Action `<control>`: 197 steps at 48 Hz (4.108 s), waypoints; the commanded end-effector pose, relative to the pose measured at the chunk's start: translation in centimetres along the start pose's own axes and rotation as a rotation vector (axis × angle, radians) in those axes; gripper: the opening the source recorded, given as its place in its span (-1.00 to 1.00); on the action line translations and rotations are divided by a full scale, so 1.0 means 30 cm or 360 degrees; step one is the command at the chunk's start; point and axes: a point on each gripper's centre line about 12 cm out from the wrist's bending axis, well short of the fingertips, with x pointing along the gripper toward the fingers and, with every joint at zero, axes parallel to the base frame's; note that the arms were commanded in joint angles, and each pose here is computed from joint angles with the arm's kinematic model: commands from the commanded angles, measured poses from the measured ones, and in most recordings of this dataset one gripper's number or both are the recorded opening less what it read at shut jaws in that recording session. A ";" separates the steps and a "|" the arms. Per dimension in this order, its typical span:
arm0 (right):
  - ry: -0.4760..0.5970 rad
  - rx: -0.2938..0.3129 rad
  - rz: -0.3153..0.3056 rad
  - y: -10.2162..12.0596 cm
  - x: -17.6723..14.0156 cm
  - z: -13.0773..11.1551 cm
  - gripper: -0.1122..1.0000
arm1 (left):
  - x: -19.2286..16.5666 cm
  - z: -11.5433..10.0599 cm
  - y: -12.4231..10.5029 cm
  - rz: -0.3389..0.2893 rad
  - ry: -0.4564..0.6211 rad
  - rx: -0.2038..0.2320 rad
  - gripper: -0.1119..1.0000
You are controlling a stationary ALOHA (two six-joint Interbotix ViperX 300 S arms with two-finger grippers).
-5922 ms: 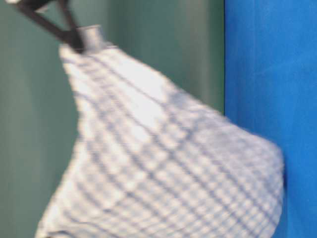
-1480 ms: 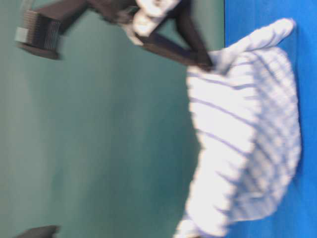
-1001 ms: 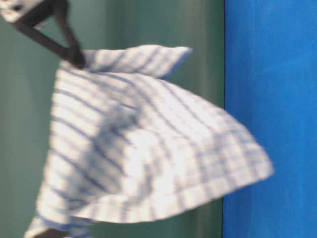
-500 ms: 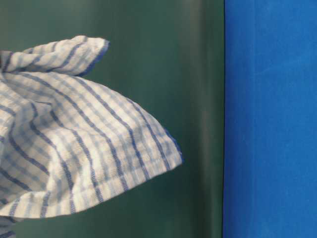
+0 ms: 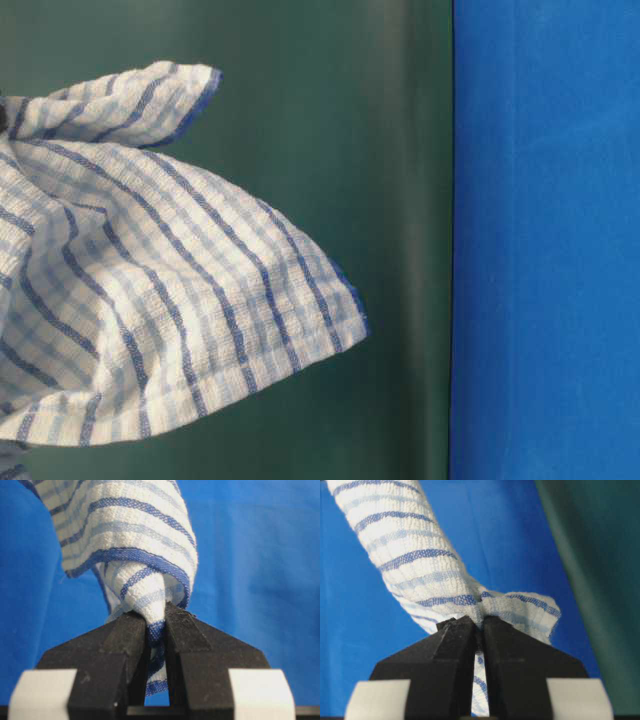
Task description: Lift the towel with both arms.
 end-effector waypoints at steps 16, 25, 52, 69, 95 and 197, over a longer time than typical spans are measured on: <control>-0.0082 -0.0002 -0.0006 -0.009 -0.033 0.035 0.34 | -0.032 0.033 -0.002 -0.0002 -0.0100 -0.0004 0.80; -0.0046 0.0014 0.0009 0.001 -0.013 0.010 0.34 | -0.006 -0.007 -0.011 -0.0018 -0.0051 -0.0010 0.72; 0.0174 0.0048 0.0216 0.186 0.299 -0.306 0.33 | 0.219 -0.456 -0.048 -0.0070 0.0278 0.0017 0.72; 0.0296 0.0025 0.0306 0.265 0.495 -0.523 0.33 | 0.331 -0.707 -0.041 -0.0056 0.0463 0.0020 0.72; 0.0406 0.0047 0.0316 0.260 0.692 -0.751 0.33 | 0.502 -0.911 -0.033 -0.0037 0.0531 0.0020 0.72; -0.0083 0.0028 0.0086 0.061 0.082 -0.092 -0.78 | 0.108 -0.120 -0.001 -0.0008 -0.0095 -0.0040 -0.77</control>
